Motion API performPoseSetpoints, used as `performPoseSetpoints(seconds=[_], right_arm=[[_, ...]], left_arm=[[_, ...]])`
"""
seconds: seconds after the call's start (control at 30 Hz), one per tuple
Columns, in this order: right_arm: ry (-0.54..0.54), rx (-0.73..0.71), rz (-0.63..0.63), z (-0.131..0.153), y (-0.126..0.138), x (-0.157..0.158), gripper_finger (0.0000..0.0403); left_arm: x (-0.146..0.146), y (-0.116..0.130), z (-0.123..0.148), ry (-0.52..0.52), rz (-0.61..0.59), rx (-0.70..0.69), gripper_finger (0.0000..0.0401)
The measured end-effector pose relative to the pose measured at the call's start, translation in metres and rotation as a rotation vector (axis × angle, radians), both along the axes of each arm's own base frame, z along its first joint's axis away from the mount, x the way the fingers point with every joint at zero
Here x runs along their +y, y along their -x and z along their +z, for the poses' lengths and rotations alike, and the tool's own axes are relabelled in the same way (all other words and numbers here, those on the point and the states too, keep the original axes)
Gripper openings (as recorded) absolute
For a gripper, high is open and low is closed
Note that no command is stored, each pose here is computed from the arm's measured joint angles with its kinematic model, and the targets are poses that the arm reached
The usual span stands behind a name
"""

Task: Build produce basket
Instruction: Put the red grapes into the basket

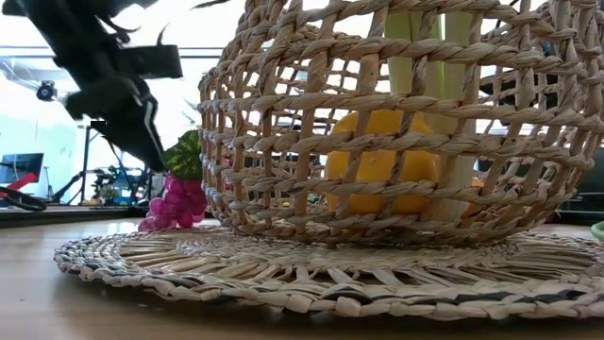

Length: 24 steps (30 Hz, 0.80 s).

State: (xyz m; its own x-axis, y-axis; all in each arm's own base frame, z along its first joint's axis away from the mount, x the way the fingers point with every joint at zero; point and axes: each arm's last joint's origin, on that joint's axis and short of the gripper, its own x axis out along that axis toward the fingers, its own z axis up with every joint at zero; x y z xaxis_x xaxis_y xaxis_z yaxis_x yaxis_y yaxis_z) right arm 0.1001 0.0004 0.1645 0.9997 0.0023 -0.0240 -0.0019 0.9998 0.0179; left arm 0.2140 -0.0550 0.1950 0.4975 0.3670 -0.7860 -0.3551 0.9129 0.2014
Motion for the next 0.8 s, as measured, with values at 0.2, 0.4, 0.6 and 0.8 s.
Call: performPoseSetpoints(seconds=[0.2, 0.4, 0.6, 0.8], right_arm=[[0.000, 0.000, 0.000, 0.000, 0.000, 0.000, 0.0018], [0.002, 0.000, 0.000, 0.000, 0.000, 0.000, 0.0018], [0.002, 0.000, 0.000, 0.000, 0.000, 0.000, 0.0018], [0.000, 0.000, 0.000, 0.000, 0.000, 0.000, 0.0018]], left_arm=[[0.006, -0.007, -0.003, 0.006, -0.107, -0.017, 0.0173], [0.004, -0.008, -0.005, 0.084, -0.176, 0.012, 0.0147], [0.002, -0.010, -0.009, 0.084, -0.223, 0.035, 0.0135], [0.001, -0.009, -0.008, 0.122, -0.259, 0.050, 0.0134]])
